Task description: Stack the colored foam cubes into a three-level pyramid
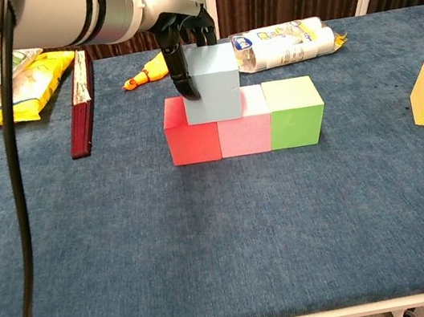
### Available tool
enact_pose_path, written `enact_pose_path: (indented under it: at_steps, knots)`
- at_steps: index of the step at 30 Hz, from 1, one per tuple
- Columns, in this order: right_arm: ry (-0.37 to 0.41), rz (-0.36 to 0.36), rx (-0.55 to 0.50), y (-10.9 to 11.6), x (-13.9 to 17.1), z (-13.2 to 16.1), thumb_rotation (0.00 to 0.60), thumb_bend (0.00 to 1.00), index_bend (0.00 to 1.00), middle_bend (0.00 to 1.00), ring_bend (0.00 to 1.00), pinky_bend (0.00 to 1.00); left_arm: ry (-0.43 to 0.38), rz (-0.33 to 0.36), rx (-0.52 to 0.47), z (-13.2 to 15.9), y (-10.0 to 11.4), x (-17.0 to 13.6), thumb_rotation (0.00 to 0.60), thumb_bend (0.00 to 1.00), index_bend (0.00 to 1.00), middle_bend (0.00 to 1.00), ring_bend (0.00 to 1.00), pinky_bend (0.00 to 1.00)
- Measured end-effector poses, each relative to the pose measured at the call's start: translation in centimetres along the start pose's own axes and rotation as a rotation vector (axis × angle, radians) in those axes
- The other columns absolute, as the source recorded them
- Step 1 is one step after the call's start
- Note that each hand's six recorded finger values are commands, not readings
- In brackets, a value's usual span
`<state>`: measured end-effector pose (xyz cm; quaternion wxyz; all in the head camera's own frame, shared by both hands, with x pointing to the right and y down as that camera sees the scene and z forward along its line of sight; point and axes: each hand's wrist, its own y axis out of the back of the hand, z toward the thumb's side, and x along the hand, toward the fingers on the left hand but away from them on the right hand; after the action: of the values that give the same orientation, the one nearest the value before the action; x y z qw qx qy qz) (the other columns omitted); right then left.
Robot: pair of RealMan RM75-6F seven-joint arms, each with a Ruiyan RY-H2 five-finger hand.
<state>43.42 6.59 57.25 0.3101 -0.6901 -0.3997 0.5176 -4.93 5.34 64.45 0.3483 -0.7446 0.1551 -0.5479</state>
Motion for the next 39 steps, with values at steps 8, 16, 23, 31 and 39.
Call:
enact_pose_path:
  at_steps: [8, 16, 23, 31, 39]
  knots:
    - [0.001, 0.001, 0.000, -0.06, -0.07, -0.02, 0.600, 0.05, 0.00, 0.09, 0.00, 0.00, 0.005, -0.004, 0.003, 0.11, -0.08, -0.03, 0.600, 0.26, 0.40, 0.18, 0.10, 0.15]
    - [0.000, 0.003, -0.001, -0.09, -0.09, -0.04, 0.600, 0.05, 0.00, 0.09, 0.00, 0.00, 0.009, 0.001, 0.001, 0.12, 0.15, 0.06, 0.600, 0.26, 0.40, 0.18, 0.10, 0.15]
    - [0.001, 0.005, -0.001, -0.13, -0.14, -0.01, 0.600, 0.05, 0.00, 0.09, 0.00, 0.00, 0.016, -0.002, 0.001, 0.02, 0.03, 0.04, 0.600, 0.20, 0.36, 0.16, 0.10, 0.15]
    - [-0.002, 0.003, -0.001, -0.03, -0.01, -0.08, 0.600, 0.06, 0.00, 0.09, 0.00, 0.00, 0.025, 0.000, -0.009, 0.01, 0.01, -0.03, 0.600, 0.09, 0.17, 0.11, 0.09, 0.15]
    - [0.001, -0.003, -0.004, 0.12, 0.03, 0.02, 0.600, 0.06, 0.00, 0.09, 0.00, 0.00, 0.015, 0.003, -0.010, 0.15, 0.07, -0.50, 0.600, 0.07, 0.08, 0.07, 0.06, 0.15]
